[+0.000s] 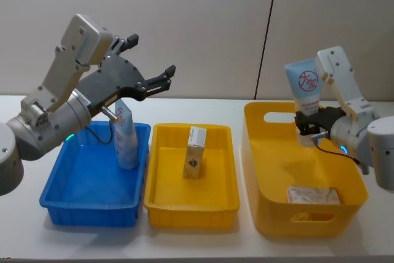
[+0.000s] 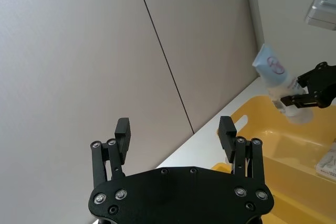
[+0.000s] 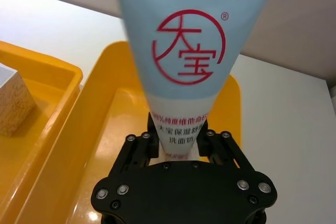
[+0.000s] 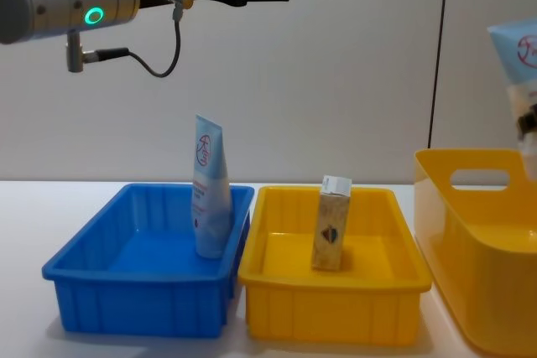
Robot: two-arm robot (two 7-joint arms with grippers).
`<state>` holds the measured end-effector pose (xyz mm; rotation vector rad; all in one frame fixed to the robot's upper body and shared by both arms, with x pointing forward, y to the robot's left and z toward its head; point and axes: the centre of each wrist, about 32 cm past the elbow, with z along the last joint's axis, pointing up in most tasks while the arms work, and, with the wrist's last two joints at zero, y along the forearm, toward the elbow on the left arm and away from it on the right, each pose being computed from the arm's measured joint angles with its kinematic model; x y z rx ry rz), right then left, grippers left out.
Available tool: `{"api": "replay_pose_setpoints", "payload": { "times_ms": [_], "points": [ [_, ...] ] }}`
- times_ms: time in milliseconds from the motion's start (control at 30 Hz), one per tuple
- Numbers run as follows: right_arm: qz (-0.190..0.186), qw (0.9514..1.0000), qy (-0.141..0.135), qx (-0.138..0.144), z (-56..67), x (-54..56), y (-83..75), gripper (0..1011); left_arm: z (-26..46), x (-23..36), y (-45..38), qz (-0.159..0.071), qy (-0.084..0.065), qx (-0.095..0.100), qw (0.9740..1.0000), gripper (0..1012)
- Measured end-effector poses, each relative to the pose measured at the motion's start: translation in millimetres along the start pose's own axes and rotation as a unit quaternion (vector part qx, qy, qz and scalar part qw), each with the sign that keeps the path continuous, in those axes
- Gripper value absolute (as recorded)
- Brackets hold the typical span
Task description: Bimanual collaborative sorting of washing and personal care products
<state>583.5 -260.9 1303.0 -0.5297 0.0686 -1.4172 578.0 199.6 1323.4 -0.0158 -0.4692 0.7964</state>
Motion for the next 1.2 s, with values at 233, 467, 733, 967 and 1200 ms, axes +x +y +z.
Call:
{"api": "replay_pose_setpoints", "payload": {
  "times_ms": [233,467,733,967,1200],
  "points": [
    [-0.001,1.0000,0.000,-0.001,0.8,0.7,0.1,568,0.0,0.0,0.0,0.000,0.000,0.000,1.0000,1001],
    [-0.002,1.0000,0.000,-0.001,1.1,1.1,0.2,792,0.0,0.0,0.0,0.000,0.000,0.000,1.0000,1001],
    [-0.002,1.0000,0.000,-0.002,1.2,1.4,0.2,990,0.0,0.0,0.0,0.000,0.000,0.000,1.0000,1001],
    [-0.002,1.0000,0.000,-0.002,1.5,1.5,0.2,1002,0.0,0.0,0.0,0.000,0.000,0.000,1.0000,1001],
    [-0.002,1.0000,0.000,-0.002,1.6,1.5,0.2,1002,0.0,0.0,0.0,0.000,0.000,0.000,1.0000,1001]
  ]
}}
